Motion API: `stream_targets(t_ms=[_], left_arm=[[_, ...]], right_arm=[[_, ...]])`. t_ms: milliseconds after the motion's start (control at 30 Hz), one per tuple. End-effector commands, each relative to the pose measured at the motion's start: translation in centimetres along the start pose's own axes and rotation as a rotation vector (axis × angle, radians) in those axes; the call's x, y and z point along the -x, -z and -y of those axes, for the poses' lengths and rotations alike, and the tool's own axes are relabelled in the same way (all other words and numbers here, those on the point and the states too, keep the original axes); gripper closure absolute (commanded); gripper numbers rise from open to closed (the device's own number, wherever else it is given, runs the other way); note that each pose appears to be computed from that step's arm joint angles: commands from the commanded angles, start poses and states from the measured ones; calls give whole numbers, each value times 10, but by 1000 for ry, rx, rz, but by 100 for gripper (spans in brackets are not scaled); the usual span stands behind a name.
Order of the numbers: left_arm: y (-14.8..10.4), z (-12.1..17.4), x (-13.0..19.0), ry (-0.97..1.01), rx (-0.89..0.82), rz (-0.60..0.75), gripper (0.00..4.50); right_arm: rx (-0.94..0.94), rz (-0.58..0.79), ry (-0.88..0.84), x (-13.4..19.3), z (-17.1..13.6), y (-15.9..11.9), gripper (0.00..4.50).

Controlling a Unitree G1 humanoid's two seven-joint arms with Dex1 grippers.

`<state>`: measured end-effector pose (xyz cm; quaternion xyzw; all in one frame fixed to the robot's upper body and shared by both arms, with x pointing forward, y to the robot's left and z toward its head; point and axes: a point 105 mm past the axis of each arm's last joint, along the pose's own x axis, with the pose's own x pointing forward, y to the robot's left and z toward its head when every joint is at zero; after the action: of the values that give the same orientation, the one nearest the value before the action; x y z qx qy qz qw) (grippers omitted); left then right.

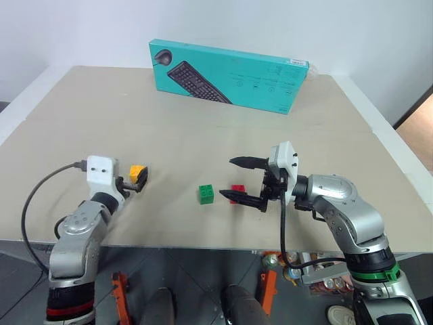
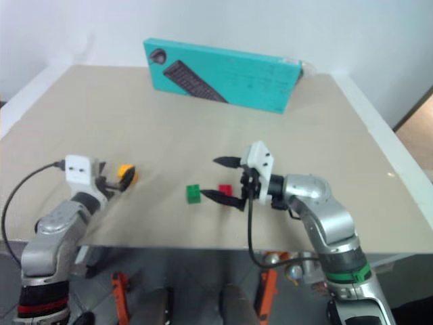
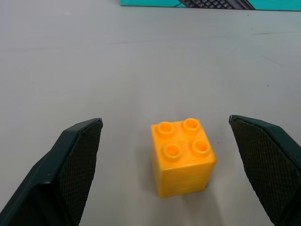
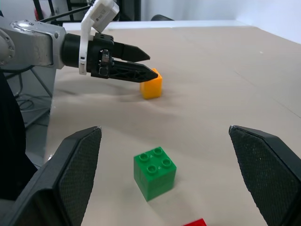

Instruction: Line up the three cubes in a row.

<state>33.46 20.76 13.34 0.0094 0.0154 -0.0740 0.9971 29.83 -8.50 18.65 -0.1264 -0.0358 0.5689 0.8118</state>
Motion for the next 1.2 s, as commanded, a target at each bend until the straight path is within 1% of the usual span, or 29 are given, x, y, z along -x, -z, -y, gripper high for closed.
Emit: stream_targets(t_ms=[33,200,233,267,300,333,433,467,500,533,600,667,733,800,900,967,1100,1200], left_arm=[[-9,2,-4,1,-12,45,4],[2,-1,-10,-16,19,0,4],[4,-1,-12,-18,25,-13,43],[5,-1,-12,-14,35,-16,58],[6,0,-13,-11,35,-19,95],[7,1,-14,-6,32,-21,117],[11,1,-16,-3,29,-40,228],[12,1,-16,-2,30,-47,252],[13,0,-16,-4,29,-52,302],[14,-1,-16,-5,27,-57,316],[14,-2,-16,8,20,-61,315],[5,2,-18,66,15,-30,315],[-9,17,-15,226,-45,21,315],[-14,37,-5,441,-133,42,315],[-5,54,16,745,-288,1,315],[1,57,24,880,-361,-38,315],[3,58,26,1059,-407,-76,315],[3,56,17,1105,-435,-81,315]], right_arm=[[50,9,-3,2,0,-9,0],[51,7,1,2,0,-8,0],[52,7,2,2,0,-8,0],[52,7,3,2,0,-8,0],[52,7,4,2,-1,-8,0],[53,7,4,2,-1,-8,0],[54,6,5,2,-1,-8,0],[54,6,6,2,-1,-7,0],[54,6,6,2,-1,-7,0],[55,6,7,2,-1,-7,0],[57,5,8,3,-1,-7,0],[60,4,10,3,0,-7,0],[63,5,11,3,0,-7,0],[66,5,11,3,1,-8,0],[71,1,11,4,2,-8,0],[75,-1,12,4,2,-8,0],[79,-4,16,6,2,-9,0],[79,-5,19,7,1,-10,0]])
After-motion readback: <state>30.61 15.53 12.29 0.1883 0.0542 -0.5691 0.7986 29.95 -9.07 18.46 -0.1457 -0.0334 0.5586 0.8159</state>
